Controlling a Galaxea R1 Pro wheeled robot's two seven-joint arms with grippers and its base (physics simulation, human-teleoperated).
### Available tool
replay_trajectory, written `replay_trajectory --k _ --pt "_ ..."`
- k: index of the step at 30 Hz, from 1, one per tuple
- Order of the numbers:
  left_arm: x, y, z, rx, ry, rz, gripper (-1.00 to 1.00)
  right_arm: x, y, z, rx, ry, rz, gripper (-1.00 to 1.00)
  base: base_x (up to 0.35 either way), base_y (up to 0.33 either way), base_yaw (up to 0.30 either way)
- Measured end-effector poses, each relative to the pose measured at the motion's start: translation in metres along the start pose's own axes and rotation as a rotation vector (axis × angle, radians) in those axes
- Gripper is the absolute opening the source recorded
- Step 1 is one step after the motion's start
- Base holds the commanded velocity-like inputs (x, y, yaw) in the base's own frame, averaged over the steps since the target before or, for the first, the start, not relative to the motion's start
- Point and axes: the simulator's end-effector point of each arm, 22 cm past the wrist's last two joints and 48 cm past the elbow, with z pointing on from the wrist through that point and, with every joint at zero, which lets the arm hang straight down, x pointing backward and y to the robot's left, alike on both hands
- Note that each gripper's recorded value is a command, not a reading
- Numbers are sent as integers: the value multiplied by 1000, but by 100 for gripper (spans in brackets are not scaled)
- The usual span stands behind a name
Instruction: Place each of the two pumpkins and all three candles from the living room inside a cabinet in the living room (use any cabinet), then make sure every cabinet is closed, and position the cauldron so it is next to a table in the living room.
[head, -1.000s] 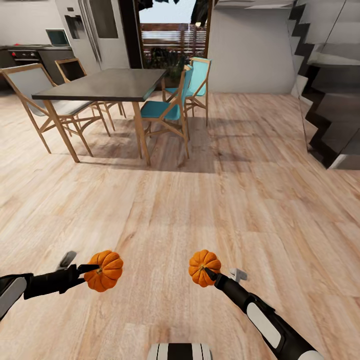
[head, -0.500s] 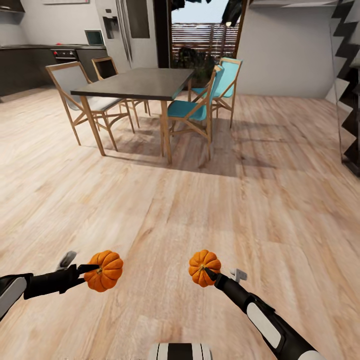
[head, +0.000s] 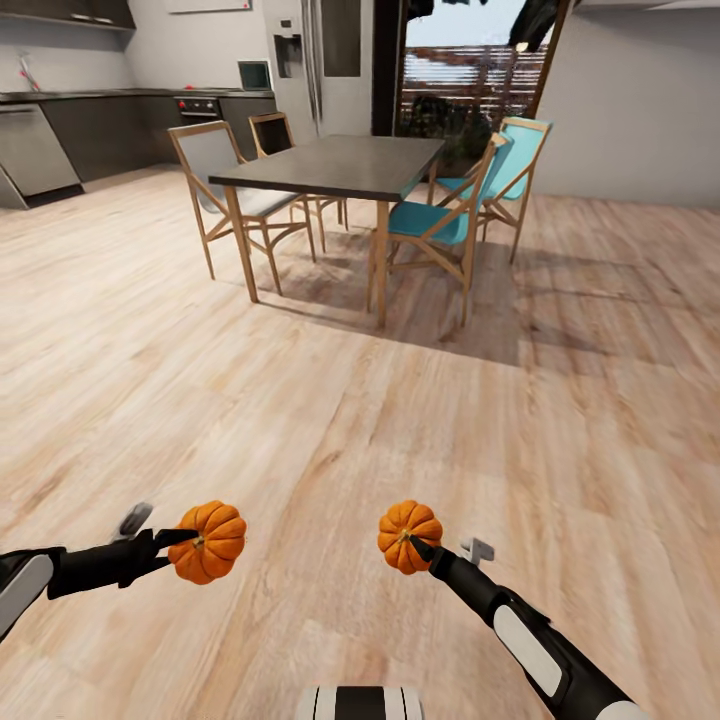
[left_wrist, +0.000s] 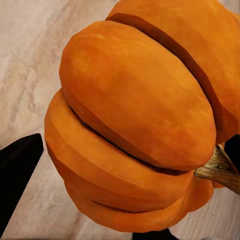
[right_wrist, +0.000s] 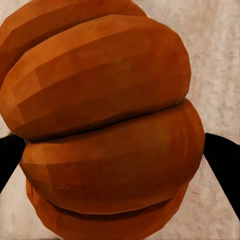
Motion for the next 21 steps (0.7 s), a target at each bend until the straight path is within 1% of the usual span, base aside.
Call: replay_trajectory --k 21 --pt "0 -1 1 2 0 -1 -100 0 -1 0 3 0 0 -100 0 0 288"
